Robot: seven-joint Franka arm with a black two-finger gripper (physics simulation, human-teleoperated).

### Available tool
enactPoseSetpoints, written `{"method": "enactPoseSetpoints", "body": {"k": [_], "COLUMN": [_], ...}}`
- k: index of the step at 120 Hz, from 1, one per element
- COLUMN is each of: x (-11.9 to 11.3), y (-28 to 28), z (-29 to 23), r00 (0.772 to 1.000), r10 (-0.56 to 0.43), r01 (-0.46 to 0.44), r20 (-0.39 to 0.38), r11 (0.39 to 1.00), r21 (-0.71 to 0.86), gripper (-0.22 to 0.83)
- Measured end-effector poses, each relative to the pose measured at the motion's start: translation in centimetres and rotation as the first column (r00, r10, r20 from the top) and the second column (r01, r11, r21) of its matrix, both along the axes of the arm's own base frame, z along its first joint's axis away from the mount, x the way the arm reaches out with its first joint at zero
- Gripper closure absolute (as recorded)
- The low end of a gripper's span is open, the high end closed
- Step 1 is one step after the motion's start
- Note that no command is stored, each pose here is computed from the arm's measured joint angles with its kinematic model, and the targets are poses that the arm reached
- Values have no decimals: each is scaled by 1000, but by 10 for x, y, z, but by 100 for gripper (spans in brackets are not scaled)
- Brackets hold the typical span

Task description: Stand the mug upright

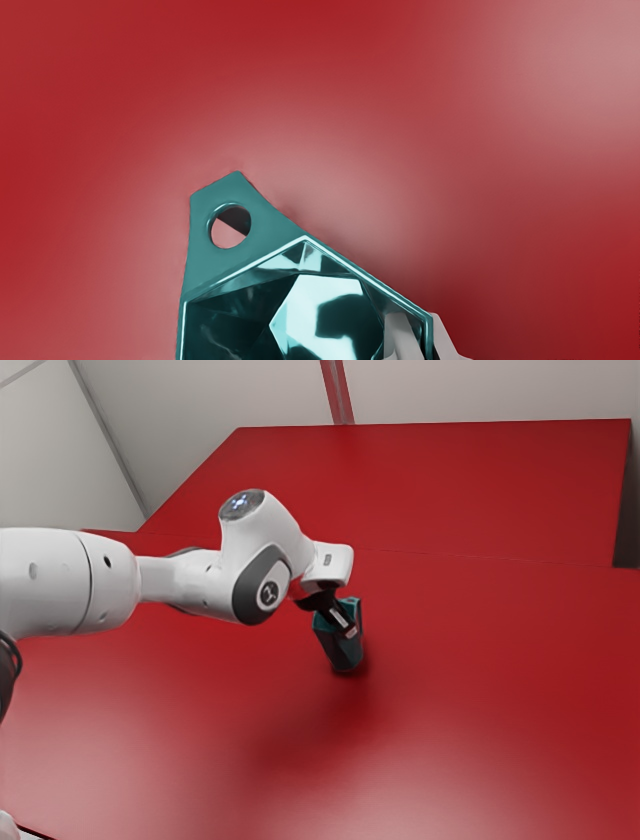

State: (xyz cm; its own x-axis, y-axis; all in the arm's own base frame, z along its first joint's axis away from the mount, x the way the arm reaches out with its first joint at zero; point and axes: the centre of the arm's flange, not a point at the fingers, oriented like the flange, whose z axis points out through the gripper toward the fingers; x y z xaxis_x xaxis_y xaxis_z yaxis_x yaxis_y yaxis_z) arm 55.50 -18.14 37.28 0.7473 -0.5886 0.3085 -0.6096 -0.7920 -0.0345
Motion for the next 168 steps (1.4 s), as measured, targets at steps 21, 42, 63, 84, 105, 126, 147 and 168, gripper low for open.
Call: {"method": "enactPoseSetpoints", "body": {"k": [21,42,63,84,105,126,147,168], "x": [-36,-56,-51,-48,-45,-42,-40,-42], "y": [16,29,41,49,58,71,76,72], "z": [-1,-8,-4,-1,-1,-3,-5,-6], "r00": [995,984,972,959,948,935,929,929], "r10": [90,162,231,281,318,352,369,366], "r01": [-92,-167,-234,-283,-319,-354,-371,-369], "r20": [-48,-79,-45,-36,-34,-36,-40,-47], "r11": [994,983,968,953,940,928,922,922], "r21": [-51,-74,-94,-110,-117,-116,-115,-114], "gripper": [79,79,79,79,79,79,79,70]}}
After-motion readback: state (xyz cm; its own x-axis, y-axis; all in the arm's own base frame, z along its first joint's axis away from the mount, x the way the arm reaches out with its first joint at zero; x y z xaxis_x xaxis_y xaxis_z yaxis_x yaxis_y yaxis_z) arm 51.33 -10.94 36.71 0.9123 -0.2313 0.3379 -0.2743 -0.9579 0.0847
